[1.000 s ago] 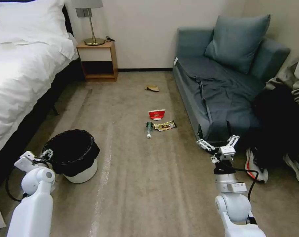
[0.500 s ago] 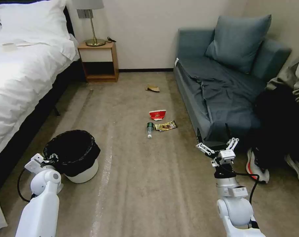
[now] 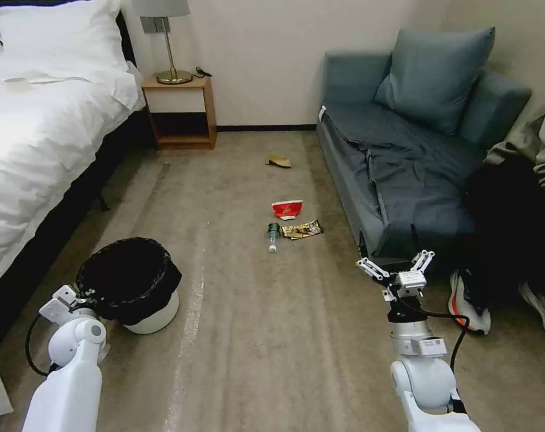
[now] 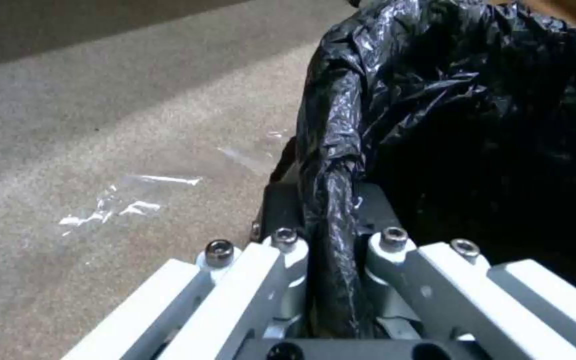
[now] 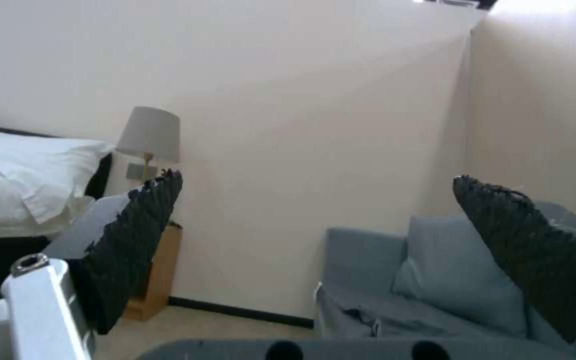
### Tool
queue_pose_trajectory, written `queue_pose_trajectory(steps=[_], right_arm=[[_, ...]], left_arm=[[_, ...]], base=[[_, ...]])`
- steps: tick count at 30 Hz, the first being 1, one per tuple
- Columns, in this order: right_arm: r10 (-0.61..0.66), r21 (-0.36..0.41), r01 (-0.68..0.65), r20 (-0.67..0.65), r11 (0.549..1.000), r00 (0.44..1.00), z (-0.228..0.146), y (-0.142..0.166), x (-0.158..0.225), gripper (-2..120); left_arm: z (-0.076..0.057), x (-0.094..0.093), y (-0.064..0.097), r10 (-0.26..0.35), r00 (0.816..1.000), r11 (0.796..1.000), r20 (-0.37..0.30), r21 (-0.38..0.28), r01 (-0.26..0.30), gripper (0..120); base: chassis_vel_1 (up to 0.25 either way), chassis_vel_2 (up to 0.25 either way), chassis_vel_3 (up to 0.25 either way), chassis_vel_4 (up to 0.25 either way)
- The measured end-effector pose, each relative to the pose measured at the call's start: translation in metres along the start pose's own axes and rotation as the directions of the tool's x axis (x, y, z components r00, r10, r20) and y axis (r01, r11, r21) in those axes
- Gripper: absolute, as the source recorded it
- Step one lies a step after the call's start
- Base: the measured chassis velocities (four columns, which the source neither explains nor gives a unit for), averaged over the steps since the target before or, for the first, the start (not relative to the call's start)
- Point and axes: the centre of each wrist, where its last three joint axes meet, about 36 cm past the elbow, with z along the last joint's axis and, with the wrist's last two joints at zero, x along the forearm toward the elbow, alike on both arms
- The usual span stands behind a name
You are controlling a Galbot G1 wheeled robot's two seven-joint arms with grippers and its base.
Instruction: Pick up the trash bin, then pick up the garbage on the floor and place it into the trash bin.
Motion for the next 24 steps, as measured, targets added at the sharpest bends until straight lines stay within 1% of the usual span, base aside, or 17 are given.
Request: queue_pose_trajectory(steps=[3, 6, 8, 9, 10, 11, 12, 13, 15, 16, 17, 18, 20, 21, 22, 23, 24], right_arm=[[0.018, -0.012, -0.018, -0.006, 1.0, 1.0, -0.001, 0.001, -0.002, 100], [0.024, -0.018, -0.024, 0.001, 1.0, 1.0, 0.0, 0.001, -0.004, 100], [0.035, -0.034, -0.034, 0.028, 0.999, 0.999, 0.005, 0.002, -0.008, 100], [0.035, -0.034, -0.034, 0.028, 0.999, 0.999, 0.005, 0.002, -0.008, 100], [0.037, -0.034, -0.036, 0.033, 0.999, 0.999, 0.006, 0.002, -0.009, 100], [0.032, -0.02, -0.032, 0.036, 0.999, 0.999, 0.009, 0.002, -0.01, 100], [0.032, -0.02, -0.032, 0.036, 0.999, 0.999, 0.009, 0.002, -0.01, 100], [0.024, 0.002, -0.024, 0.039, 1.0, 0.999, 0.012, 0.001, -0.009, 100], [0.015, 0.029, -0.016, 0.031, 0.999, 0.999, 0.018, 0.003, -0.005, 100], [0.015, 0.029, -0.016, 0.031, 0.999, 0.999, 0.018, 0.003, -0.005, 100], [0.011, 0.037, -0.013, 0.029, 0.999, 1.0, 0.019, 0.004, -0.003, 100], [0.011, 0.037, -0.013, 0.029, 0.999, 1.0, 0.019, 0.004, -0.003, 100], [-0.008, 0.082, 0.007, 0.015, 0.997, 1.0, 0.02, 0.006, 0.001, 100], [-0.014, 0.104, 0.013, 0.009, 0.995, 1.0, 0.022, 0.007, 0.003, 100], [-0.014, 0.104, 0.013, 0.009, 0.995, 1.0, 0.022, 0.007, 0.003, 100], [-0.004, 0.104, 0.003, 0.006, 0.995, 1.0, 0.023, 0.007, 0.004, 100], [0.015, 0.085, -0.016, 0.004, 0.996, 1.0, 0.023, 0.008, 0.005, 100]], left_arm=[[0.004, 0.012, 0.003, 0.015, 1.0, 1.0, 0.021, -0.016, -0.014, 5], [0.004, 0.018, 0.004, 0.021, 0.999, 0.999, 0.031, -0.027, -0.02, 5], [0.001, 0.038, 0.007, 0.039, 0.998, 0.998, 0.053, -0.052, -0.036, 5], [0.001, 0.038, 0.007, 0.039, 0.998, 0.998, 0.053, -0.052, -0.036, 5], [-0.003, 0.046, 0.008, 0.043, 0.997, 0.997, 0.067, -0.065, -0.038, 5], [-0.009, 0.059, 0.009, 0.046, 0.995, 0.995, 0.092, -0.093, -0.037, 5], [-0.009, 0.059, 0.009, 0.046, 0.995, 0.995, 0.092, -0.093, -0.037, 5], [-0.016, 0.078, 0.012, 0.053, 0.991, 0.99, 0.124, -0.133, -0.036, 5], [-0.027, 0.111, 0.015, 0.088, 0.983, 0.983, 0.159, -0.173, -0.06, 5], [-0.027, 0.111, 0.015, 0.088, 0.983, 0.983, 0.159, -0.173, -0.06, 5], [-0.03, 0.124, 0.016, 0.103, 0.98, 0.98, 0.17, -0.188, -0.07, 5], [-0.03, 0.124, 0.016, 0.103, 0.98, 0.98, 0.17, -0.188, -0.07, 5], [-0.033, 0.145, 0.021, 0.13, 0.972, 0.971, 0.197, -0.226, -0.084, 5], [-0.034, 0.154, 0.022, 0.138, 0.966, 0.966, 0.219, -0.244, -0.083, 5], [-0.034, 0.154, 0.022, 0.138, 0.966, 0.966, 0.219, -0.244, -0.083, 5], [-0.035, 0.161, 0.022, 0.141, 0.962, 0.963, 0.236, -0.256, -0.079, 5], [-0.036, 0.167, 0.021, 0.148, 0.958, 0.961, 0.246, -0.265, -0.08, 5]], base=[[0.0, 0.0, 0.0, 0.0], [0.0, 0.0, 0.0, 0.0], [0.0, 0.0, 0.0, 0.0], [0.0, 0.0, 0.0, 0.0], [0.0, 0.0, 0.0, 0.0], [0.0, 0.0, 0.0, 0.0], [0.0, 0.0, 0.0, 0.0], [0.0, 0.0, 0.0, 0.0], [0.0, 0.0, 0.0, 0.0], [0.0, 0.0, 0.0, 0.0], [0.0, 0.0, 0.0, 0.0], [0.0, 0.0, 0.0, 0.0], [0.0, 0.0, 0.0, 0.0], [0.0, 0.0, 0.0, 0.0], [0.0, 0.0, 0.0, 0.0], [0.0, 0.0, 0.0, 0.0], [0.0, 0.0, 0.0, 0.0]])
